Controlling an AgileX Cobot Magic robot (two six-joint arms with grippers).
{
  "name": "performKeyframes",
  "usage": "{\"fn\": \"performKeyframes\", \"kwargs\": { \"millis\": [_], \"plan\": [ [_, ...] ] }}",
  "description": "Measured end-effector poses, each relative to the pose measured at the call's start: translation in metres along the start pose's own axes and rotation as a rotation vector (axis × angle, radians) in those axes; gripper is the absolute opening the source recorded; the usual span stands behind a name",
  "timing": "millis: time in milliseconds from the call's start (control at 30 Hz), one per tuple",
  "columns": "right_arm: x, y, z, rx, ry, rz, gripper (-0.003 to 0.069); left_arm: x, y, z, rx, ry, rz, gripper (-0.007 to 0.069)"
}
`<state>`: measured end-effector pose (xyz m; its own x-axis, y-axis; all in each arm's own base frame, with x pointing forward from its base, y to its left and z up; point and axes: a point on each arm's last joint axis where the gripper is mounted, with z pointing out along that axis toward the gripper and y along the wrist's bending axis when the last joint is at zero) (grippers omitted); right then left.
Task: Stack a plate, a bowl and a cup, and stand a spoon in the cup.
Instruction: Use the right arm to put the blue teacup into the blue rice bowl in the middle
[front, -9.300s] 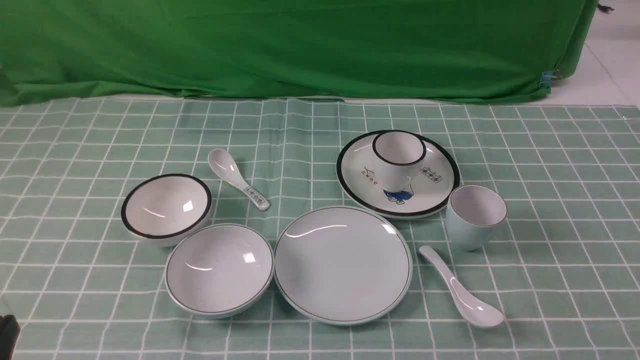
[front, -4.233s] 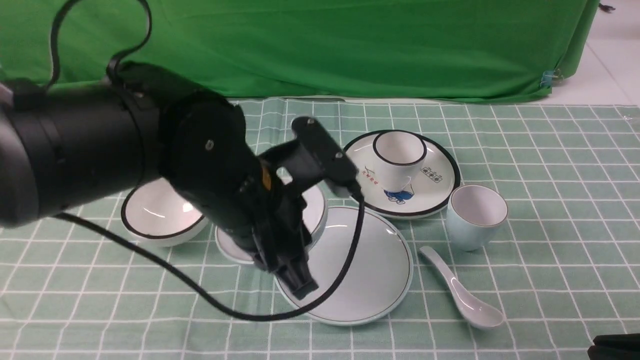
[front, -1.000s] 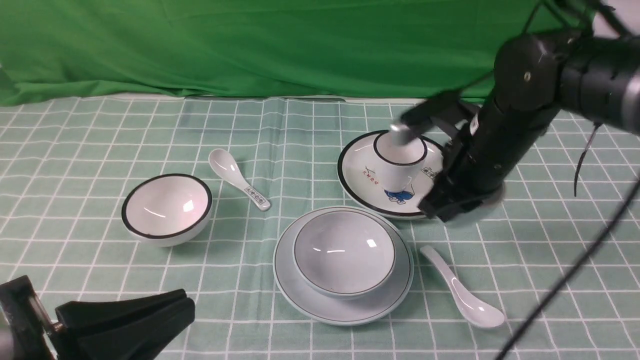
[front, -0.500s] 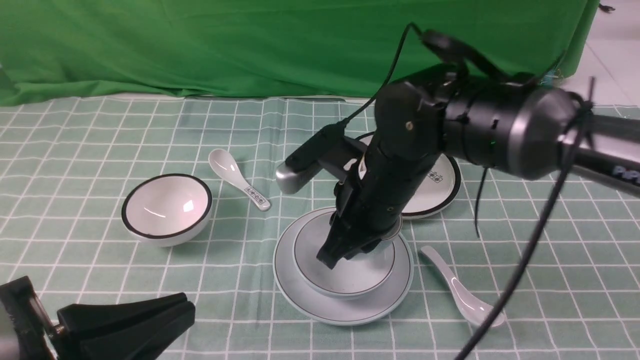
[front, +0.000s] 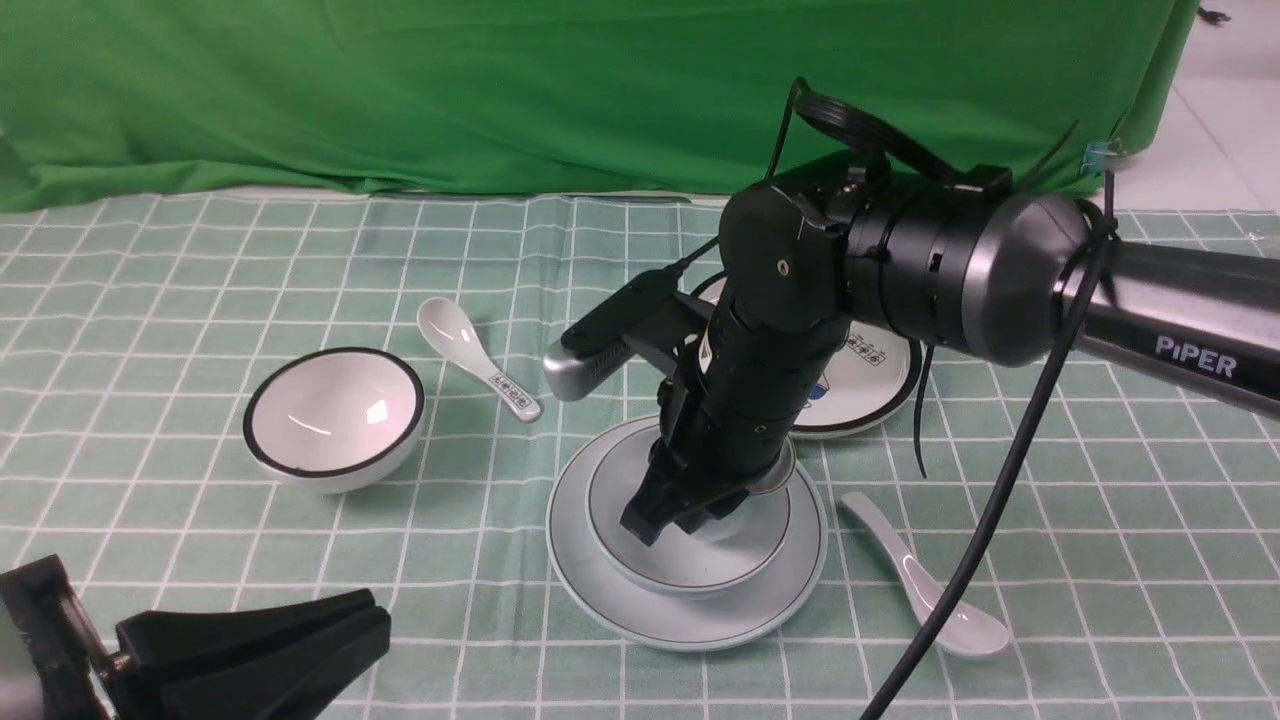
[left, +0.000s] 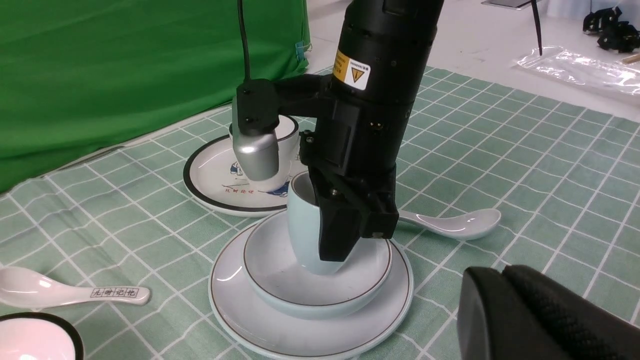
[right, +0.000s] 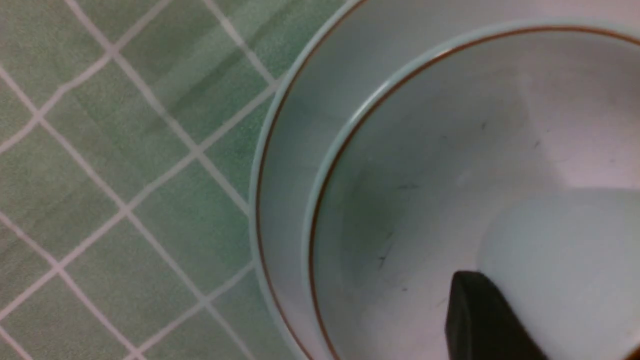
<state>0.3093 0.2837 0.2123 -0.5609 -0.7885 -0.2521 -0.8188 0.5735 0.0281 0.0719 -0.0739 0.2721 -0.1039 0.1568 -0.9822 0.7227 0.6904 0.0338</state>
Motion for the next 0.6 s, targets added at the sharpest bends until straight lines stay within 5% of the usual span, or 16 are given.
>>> {"fn": "performKeyframes", "kwargs": {
  "millis": [167,400,600],
  "plan": [
    [0.000,0.000,0.000,-0.001,-0.001,0.003,0.0278,0.000,0.000,0.000,0.000,0.000,0.000,0.0012],
    [-0.001,0.002,-0.010,0.003,-0.021,0.034,0.0331,0.000,0.000,0.000,0.000,0.001,0.000,0.0012],
    [-0.002,0.008,-0.066,0.029,-0.127,0.052,0.0463,0.001,0.000,0.000,0.002,0.009,0.000,0.0013]
  ]
}}
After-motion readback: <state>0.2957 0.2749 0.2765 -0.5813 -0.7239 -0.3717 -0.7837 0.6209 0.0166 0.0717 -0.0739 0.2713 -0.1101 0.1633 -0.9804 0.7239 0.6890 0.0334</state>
